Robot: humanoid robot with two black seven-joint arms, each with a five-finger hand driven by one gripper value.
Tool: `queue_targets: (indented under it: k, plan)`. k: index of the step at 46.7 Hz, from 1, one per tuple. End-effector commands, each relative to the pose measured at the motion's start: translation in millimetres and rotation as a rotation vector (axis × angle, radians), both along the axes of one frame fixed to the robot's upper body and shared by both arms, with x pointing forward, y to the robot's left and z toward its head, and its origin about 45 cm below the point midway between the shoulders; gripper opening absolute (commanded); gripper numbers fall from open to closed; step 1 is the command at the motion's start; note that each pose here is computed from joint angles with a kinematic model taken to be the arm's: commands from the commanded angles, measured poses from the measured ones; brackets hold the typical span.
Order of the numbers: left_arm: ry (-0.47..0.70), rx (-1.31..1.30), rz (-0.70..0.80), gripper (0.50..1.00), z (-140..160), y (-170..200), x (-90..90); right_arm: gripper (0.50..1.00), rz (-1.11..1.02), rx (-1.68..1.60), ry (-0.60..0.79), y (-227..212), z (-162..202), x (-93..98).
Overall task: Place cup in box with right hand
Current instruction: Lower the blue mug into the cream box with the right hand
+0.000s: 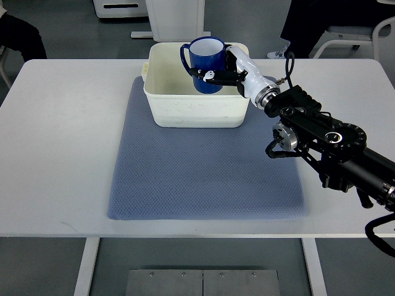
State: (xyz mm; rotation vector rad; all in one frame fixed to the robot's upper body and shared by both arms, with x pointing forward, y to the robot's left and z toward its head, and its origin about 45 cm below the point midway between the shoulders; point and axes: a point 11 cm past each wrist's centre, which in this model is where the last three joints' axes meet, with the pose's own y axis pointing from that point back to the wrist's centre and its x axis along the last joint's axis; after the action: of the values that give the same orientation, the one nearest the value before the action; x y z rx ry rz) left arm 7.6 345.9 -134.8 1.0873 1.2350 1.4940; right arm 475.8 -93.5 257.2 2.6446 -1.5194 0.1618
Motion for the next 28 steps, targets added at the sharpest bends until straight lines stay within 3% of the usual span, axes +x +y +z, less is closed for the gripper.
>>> queue_targets:
  k: [1,18,20,24,28]
  plan:
    - [0.000,0.000,0.000,1.000,0.0,0.0,0.0,0.500,-0.005,-0.005,0.001,-0.6,-1.8,0.5]
    - [0.000,0.000,0.000,1.000,0.0,0.0,0.0,0.500,-0.010,-0.004,0.007,0.1,-3.8,1.1]
    - [0.000,0.000,0.000,1.000,0.0,0.0,0.0,0.587,-0.011,-0.003,0.008,0.1,-3.8,1.1]
    - [0.000,0.000,0.000,1.000,0.0,0.0,0.0,0.821,-0.012,-0.001,0.007,0.0,-3.5,1.3]
    - [0.000,0.000,0.000,1.000,0.0,0.0,0.0,0.928,-0.010,0.002,0.009,0.8,-3.3,1.1]
